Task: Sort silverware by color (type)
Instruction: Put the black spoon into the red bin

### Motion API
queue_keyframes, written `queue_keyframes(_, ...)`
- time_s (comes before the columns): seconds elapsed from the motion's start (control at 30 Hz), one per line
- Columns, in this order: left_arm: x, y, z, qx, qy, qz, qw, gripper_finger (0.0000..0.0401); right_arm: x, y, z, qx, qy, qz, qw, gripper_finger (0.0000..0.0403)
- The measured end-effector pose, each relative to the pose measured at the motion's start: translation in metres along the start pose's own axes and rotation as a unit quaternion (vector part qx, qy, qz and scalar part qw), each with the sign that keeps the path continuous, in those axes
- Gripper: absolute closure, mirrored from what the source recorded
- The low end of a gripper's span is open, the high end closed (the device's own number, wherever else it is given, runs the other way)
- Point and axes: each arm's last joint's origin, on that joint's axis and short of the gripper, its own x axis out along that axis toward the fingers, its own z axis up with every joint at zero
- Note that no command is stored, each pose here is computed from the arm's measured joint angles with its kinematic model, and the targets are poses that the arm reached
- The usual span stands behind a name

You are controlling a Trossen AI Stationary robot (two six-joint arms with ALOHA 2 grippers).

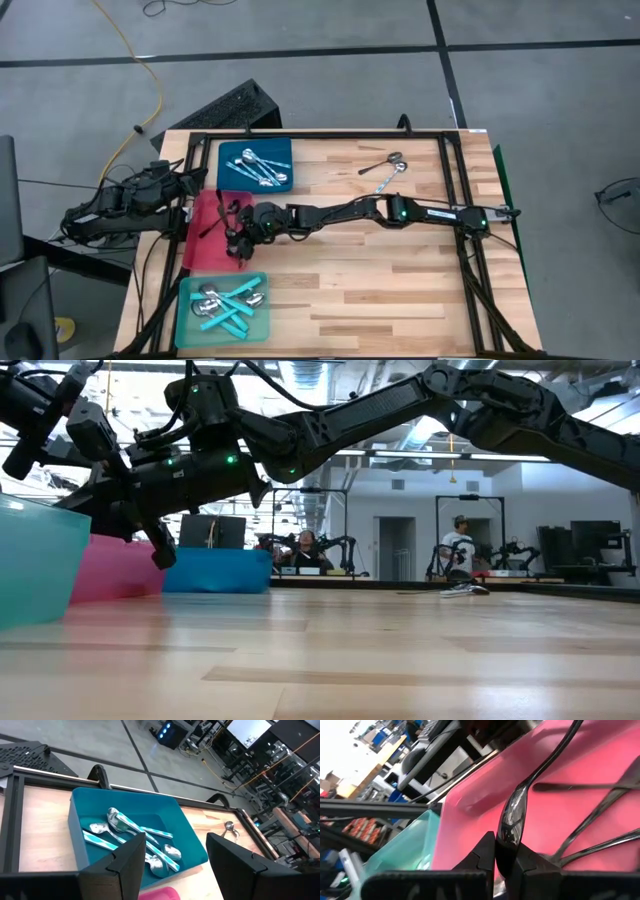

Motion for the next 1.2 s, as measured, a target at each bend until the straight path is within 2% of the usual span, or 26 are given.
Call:
queue_keyframes(0.77, 0.000, 0.000, 0.000, -0.001, -0.007, 0.004, 1.000, 0.0207, 0.004, -0.009, -0.009, -0.017, 0.013, -0.006, 1.000, 0.0364)
queue_keyframes(1.0, 0.000, 0.000, 0.000, -0.002, -0.007, 0.004, 1.000, 0.0207, 0.003, -0.002, -0.004, -0.017, 0.001, 0.034, 0.999, 0.0364)
queue_keyframes(1.2, 0.000, 0.000, 0.000, -0.002, -0.008, 0.004, 1.000, 0.0207, 0.004, 0.003, -0.004, -0.017, -0.003, 0.046, 0.999, 0.0364)
